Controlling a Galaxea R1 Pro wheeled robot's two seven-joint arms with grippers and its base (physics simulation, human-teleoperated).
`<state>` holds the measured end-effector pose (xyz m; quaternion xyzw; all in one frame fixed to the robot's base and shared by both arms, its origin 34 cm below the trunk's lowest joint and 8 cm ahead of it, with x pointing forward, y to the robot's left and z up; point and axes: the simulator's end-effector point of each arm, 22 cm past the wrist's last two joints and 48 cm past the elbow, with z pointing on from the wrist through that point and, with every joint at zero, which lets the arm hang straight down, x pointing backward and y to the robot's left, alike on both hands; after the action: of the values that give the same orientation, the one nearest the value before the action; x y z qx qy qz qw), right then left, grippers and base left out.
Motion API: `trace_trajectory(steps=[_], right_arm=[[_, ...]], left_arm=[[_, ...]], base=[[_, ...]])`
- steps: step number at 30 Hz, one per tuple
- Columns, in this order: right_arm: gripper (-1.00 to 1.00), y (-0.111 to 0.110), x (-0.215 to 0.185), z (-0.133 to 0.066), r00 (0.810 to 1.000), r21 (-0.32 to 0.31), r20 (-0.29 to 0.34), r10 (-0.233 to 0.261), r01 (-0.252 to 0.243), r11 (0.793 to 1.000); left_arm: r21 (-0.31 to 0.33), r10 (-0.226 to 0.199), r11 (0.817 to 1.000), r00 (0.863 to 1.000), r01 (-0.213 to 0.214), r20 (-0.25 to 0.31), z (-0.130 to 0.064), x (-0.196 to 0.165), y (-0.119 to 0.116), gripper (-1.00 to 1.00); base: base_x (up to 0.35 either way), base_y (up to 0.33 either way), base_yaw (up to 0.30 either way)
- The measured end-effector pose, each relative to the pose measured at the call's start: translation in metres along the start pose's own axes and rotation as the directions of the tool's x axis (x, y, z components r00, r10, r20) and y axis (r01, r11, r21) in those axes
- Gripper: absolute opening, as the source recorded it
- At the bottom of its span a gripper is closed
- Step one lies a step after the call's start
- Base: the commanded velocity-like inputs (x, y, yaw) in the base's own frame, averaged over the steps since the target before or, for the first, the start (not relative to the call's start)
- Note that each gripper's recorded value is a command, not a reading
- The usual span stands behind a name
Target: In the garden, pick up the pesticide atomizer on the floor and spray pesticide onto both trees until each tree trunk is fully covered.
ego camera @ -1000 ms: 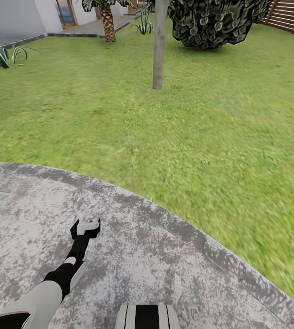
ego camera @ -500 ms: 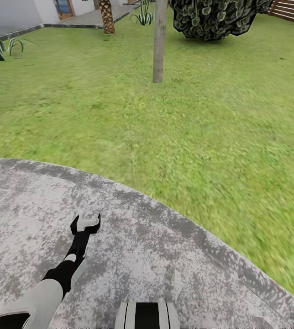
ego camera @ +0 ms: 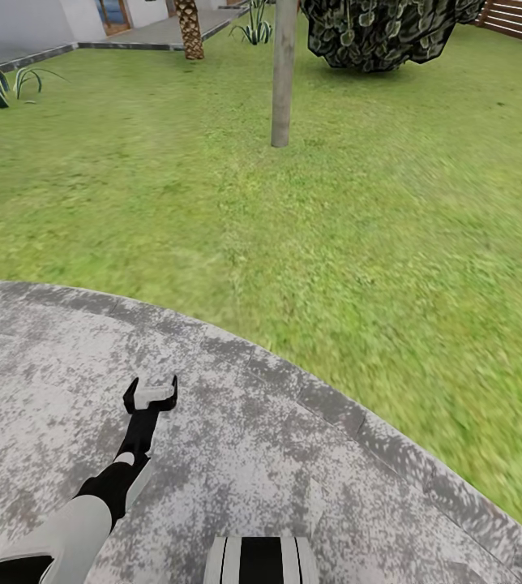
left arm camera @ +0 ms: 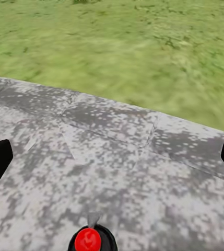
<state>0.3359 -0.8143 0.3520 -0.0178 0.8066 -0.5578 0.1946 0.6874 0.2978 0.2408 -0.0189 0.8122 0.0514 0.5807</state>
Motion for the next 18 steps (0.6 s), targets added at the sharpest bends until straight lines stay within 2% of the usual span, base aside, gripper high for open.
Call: trace_trajectory(steps=[18], right_arm=[[1.00,0.006,0.006,0.001,1.000,-0.007,-0.011,-0.026,0.025,1.000]], left_arm=[[0.001,0.001,1.000,1.000,-0.001,-0.009,-0.001,0.015,-0.001,1.00]], base=[[0.000,0.000,0.000]])
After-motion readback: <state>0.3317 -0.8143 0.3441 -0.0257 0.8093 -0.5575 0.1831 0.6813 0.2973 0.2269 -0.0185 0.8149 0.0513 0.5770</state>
